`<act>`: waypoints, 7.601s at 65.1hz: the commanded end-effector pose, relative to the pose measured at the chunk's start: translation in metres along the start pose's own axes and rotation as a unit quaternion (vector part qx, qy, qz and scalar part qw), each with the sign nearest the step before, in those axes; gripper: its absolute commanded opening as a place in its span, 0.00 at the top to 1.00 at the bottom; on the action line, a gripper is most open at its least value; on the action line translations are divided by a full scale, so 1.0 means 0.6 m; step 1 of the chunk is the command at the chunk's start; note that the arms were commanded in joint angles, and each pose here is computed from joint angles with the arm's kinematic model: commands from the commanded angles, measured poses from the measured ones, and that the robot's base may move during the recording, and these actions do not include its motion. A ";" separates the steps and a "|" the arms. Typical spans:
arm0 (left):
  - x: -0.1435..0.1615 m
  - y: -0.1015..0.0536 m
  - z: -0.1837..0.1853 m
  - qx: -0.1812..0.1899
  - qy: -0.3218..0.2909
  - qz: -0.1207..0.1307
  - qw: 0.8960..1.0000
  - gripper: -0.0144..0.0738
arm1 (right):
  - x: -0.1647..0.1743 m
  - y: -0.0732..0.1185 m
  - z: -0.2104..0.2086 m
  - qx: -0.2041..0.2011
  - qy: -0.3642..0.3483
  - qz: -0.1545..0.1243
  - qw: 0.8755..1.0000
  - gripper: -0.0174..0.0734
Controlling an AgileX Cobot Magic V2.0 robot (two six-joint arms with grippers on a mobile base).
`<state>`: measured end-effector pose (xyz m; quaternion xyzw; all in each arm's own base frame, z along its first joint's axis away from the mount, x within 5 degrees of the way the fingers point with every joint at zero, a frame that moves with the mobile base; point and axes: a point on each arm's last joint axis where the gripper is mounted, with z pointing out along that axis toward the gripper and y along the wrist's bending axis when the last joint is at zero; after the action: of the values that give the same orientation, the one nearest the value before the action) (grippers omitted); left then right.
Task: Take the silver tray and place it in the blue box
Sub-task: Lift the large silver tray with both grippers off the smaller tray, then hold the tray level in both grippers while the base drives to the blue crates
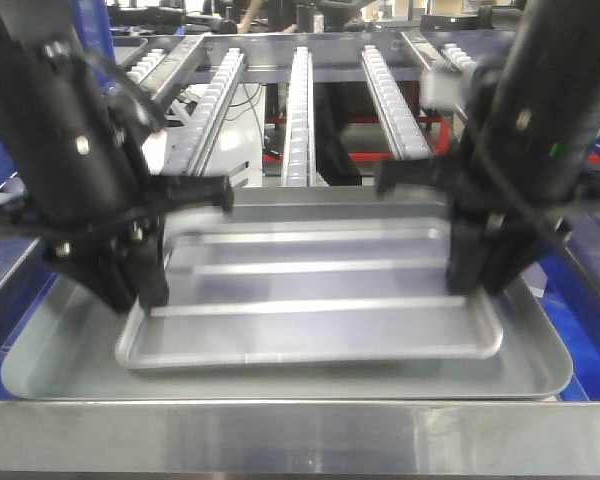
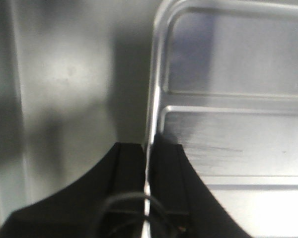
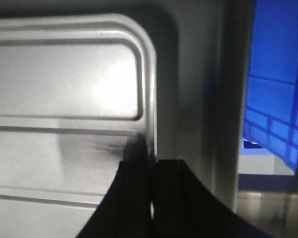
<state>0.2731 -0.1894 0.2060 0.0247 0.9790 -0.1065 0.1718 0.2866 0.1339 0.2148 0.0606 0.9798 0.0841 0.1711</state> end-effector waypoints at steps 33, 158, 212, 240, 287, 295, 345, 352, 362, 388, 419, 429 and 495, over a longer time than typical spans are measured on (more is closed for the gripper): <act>0.068 -0.035 -0.171 -0.014 -0.093 0.000 0.996 0.84 | 0.082 0.030 -0.161 -0.015 -0.099 -0.013 0.995 0.73; 0.150 -0.043 -0.201 0.010 -0.091 0.024 0.995 0.84 | 0.156 0.011 -0.189 -0.031 -0.107 -0.012 0.994 0.73; 0.148 -0.047 -0.200 0.031 -0.088 0.055 0.994 0.84 | 0.156 0.011 -0.189 -0.031 -0.107 -0.012 0.994 0.73; 0.134 -0.033 -0.197 0.023 -0.087 0.041 0.995 0.84 | 0.156 0.012 -0.189 -0.032 -0.107 -0.013 0.994 0.73; 0.110 -0.027 -0.209 0.018 -0.111 0.048 0.993 0.84 | 0.155 0.013 -0.189 -0.036 -0.111 -0.028 0.993 0.73; 0.111 -0.027 -0.209 0.020 -0.108 0.046 0.993 0.84 | 0.154 0.014 -0.189 -0.039 -0.112 -0.028 0.993 0.73; 0.112 -0.027 -0.209 0.020 -0.106 0.044 0.993 0.85 | 0.154 0.015 -0.190 -0.040 -0.113 -0.029 0.992 0.73; 0.112 -0.027 -0.209 0.020 -0.106 0.044 0.993 0.85 | 0.154 0.015 -0.190 -0.040 -0.113 -0.029 0.992 0.73; 0.112 -0.027 -0.209 0.020 -0.106 0.044 0.993 0.85 | 0.154 0.015 -0.190 -0.040 -0.113 -0.029 0.992 0.73; 0.112 -0.028 -0.207 0.019 -0.104 0.044 0.993 0.85 | 0.154 0.015 -0.190 -0.040 -0.113 -0.029 0.992 0.73; 0.112 -0.028 -0.207 0.019 -0.104 0.043 0.993 0.85 | 0.154 0.015 -0.190 -0.040 -0.113 -0.029 0.992 0.73; 0.112 -0.028 -0.207 0.019 -0.104 0.043 0.993 0.85 | 0.154 0.015 -0.190 -0.040 -0.113 -0.029 0.992 0.73; 0.112 -0.028 -0.207 0.019 -0.104 0.043 0.993 0.85 | 0.154 0.015 -0.190 -0.040 -0.113 -0.029 0.992 0.73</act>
<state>0.1650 -0.1802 0.2839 0.0595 0.9616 -0.1067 0.2456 0.1596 0.1426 0.2772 0.0492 0.9603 0.1075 0.2528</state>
